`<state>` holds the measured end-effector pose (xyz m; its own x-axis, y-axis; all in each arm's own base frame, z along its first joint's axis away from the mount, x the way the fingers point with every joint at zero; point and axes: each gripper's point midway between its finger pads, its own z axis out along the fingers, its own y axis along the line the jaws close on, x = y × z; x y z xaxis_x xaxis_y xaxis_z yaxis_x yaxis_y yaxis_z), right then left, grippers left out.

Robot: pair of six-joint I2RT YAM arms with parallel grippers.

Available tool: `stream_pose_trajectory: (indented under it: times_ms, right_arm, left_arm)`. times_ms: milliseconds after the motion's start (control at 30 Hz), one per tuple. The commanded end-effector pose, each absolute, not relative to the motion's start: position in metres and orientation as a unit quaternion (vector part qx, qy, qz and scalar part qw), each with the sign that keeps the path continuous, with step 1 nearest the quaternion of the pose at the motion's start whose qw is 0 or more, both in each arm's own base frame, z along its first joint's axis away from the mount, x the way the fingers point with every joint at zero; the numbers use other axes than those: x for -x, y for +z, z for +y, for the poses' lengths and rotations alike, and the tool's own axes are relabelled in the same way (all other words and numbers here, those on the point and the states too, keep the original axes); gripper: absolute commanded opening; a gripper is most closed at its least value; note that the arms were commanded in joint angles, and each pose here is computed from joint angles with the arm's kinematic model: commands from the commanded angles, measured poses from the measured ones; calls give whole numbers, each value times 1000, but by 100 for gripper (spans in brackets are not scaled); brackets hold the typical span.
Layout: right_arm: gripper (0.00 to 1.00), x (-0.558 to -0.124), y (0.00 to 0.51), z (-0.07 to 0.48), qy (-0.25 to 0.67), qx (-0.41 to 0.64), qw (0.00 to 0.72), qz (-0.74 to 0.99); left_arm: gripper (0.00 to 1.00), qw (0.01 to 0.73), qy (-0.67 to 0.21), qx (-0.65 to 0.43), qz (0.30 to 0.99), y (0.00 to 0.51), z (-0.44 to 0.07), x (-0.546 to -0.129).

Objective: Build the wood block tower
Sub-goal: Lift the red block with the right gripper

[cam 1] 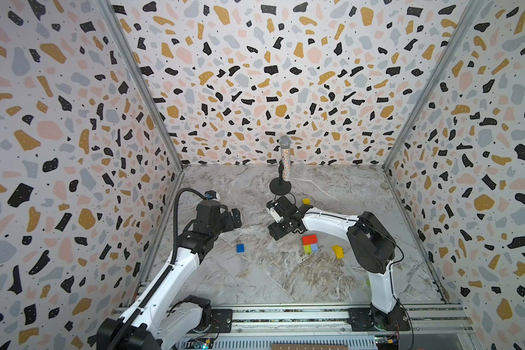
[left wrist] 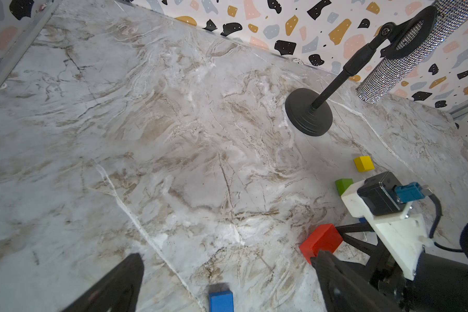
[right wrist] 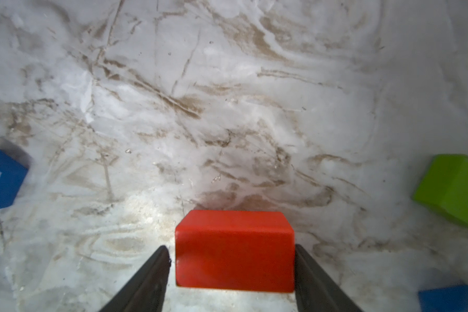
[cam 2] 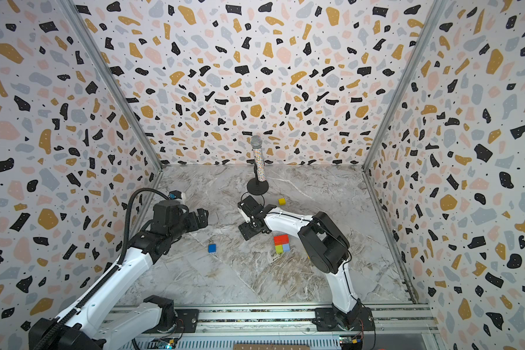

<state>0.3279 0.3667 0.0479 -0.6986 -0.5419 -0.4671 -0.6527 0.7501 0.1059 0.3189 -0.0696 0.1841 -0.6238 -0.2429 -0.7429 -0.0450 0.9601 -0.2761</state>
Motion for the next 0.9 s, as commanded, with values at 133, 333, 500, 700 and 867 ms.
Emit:
stream_pose_trajectory:
  times_ms: [133,333,500,700,867]
  right_arm:
    - [57,-328,71,364,140,318,221,911]
    - [52,-323,89,356,141,307,230,913]
    - [51,-314,104,346,146,287,236,917]
    - [51,-302,124,328,148,261,249,921]
    - [51,-293,137,305,128,237,258,928]
  left_arm:
    - [100,430,-119,72,892,184,-70,-321]
    - [100,433,-126,70,890,187,-73,-320]
    - [100,436,-130,68,888,190,-73,-318]
    - [100,438,-142,65,885,193,-77,-317]
    - [100,437,-155,65,884,192,-80,-316]
